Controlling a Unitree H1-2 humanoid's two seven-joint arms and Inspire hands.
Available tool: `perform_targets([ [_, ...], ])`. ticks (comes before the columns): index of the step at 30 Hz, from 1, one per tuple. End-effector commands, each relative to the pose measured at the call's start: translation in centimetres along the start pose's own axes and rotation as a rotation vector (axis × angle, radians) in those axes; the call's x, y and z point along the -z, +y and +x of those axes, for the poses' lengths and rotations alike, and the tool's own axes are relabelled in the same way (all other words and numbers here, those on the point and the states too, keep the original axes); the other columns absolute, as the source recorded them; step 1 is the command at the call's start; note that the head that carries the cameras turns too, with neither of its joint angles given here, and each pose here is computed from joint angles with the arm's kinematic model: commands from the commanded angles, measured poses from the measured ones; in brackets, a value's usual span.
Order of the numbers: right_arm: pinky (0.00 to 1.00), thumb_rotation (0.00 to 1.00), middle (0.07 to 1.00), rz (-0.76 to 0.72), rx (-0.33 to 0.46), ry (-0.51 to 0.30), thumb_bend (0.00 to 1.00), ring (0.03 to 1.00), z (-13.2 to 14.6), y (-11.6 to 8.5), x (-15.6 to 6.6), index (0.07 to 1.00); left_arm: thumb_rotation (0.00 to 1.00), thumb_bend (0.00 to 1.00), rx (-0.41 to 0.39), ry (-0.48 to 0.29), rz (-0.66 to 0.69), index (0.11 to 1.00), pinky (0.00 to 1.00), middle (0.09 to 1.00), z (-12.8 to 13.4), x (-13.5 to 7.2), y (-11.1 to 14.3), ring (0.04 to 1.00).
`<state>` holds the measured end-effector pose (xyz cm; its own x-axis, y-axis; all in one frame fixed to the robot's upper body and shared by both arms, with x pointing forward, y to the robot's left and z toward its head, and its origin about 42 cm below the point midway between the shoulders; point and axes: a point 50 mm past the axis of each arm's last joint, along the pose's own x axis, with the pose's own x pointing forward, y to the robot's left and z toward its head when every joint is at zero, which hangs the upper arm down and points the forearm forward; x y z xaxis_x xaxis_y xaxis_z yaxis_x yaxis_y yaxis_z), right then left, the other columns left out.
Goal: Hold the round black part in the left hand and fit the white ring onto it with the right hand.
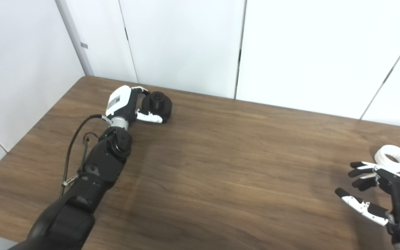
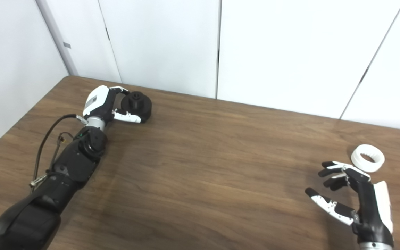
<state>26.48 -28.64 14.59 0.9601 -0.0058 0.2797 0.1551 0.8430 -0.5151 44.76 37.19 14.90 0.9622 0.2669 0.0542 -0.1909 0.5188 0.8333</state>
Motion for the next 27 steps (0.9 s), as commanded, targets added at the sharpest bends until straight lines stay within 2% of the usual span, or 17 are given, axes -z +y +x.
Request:
perform_targets([
  [1,0.42,0.0,0.67,-0.005,0.02,-0.064,0.5,0.466,0.9,-0.7,-1.1,0.494,0.06,0.53,-0.086,-0.075,-0.018,0.481,0.87,0.834,1.4,-1.8,2.4,0.902],
  [6,0.41,0.0,0.667,-0.002,0.024,-0.065,0.5,0.466,0.9,-0.7,-1.1,0.494,0.06,0.53,-0.079,-0.093,-0.019,0.48,0.79,0.825,1.3,-1.5,2.2,0.883],
  [10,0.41,0.0,0.668,-0.004,0.026,-0.067,0.5,0.466,0.9,-0.8,-1.1,0.494,0.06,0.53,-0.053,-0.088,-0.015,0.481,0.83,0.839,1.2,-1.3,2.0,0.904],
  [12,0.41,0.0,0.668,-0.004,0.025,-0.068,0.5,0.466,0.9,-0.8,-1.1,0.494,0.06,0.53,-0.045,-0.1,-0.002,0.481,0.8,0.836,1.1,-1.3,1.8,0.895],
  [16,0.41,0.0,0.669,-0.008,0.023,-0.065,0.5,0.465,0.9,-0.9,-1.2,0.494,0.06,0.53,-0.006,-0.15,0.009,0.481,0.78,0.835,0.3,-1.4,1.2,0.887],
  [27,0.41,0.0,0.669,0.001,0.024,-0.075,0.5,0.465,1.1,-0.8,-1.2,0.493,0.06,0.52,0.14,-0.298,-0.034,0.482,0.86,0.863,-2.4,-2.2,-0.6,0.933],
])
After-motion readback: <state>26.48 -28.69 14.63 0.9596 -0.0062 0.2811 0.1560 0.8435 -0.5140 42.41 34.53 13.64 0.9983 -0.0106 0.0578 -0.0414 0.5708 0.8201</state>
